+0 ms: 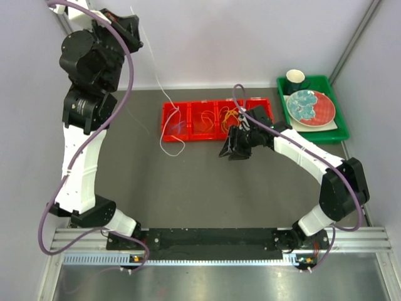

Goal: Untangle the cables

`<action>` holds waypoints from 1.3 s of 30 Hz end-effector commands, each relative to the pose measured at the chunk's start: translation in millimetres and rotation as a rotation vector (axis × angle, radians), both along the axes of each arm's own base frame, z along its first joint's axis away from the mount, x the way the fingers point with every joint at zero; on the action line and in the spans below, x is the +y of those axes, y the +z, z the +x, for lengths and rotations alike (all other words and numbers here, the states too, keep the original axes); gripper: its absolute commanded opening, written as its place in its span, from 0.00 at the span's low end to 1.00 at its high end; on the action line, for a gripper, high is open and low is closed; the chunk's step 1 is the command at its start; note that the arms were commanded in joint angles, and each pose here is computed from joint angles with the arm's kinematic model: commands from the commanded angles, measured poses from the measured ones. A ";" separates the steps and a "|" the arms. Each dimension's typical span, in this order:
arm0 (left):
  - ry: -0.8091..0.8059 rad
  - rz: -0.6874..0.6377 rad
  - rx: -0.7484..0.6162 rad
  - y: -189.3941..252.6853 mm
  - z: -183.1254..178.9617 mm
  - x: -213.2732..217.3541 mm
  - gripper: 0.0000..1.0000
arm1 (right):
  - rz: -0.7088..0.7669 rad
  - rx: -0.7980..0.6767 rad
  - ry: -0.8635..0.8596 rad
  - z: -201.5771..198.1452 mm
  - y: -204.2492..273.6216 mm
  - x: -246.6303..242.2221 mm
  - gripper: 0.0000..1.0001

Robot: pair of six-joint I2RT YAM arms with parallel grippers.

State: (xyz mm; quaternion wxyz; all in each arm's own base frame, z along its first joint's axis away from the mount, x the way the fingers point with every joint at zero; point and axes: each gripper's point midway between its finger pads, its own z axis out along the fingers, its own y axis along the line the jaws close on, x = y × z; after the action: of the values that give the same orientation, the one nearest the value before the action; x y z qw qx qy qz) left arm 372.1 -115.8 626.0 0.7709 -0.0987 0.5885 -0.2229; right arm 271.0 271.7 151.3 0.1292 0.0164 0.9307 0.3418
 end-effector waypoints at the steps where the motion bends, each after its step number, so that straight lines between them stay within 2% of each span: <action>1: 0.013 -0.032 -0.120 31.5 8.0 -1.0 0.00 | 0.024 -0.061 0.036 1.1 24.3 7.1 0.49; 7: 0.020 -0.065 -0.209 57.0 4.0 1.6 0.00 | 0.019 -0.053 0.031 1.8 20.7 7.2 0.49; 21: 0.135 -0.129 -0.289 70.0 22.1 18.4 0.00 | 0.007 -0.033 0.037 4.1 12.6 8.9 0.48; 39: 0.180 -0.166 -0.289 49.6 83.0 48.4 0.00 | -0.003 -0.005 0.038 4.7 3.5 10.1 0.48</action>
State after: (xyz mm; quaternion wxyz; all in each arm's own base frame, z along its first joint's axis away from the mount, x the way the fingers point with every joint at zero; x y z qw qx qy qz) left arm 464.2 -72.1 647.8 0.8338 -0.1837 0.4866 -0.1851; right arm 271.0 271.8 144.6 0.1144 0.0162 0.9359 0.3328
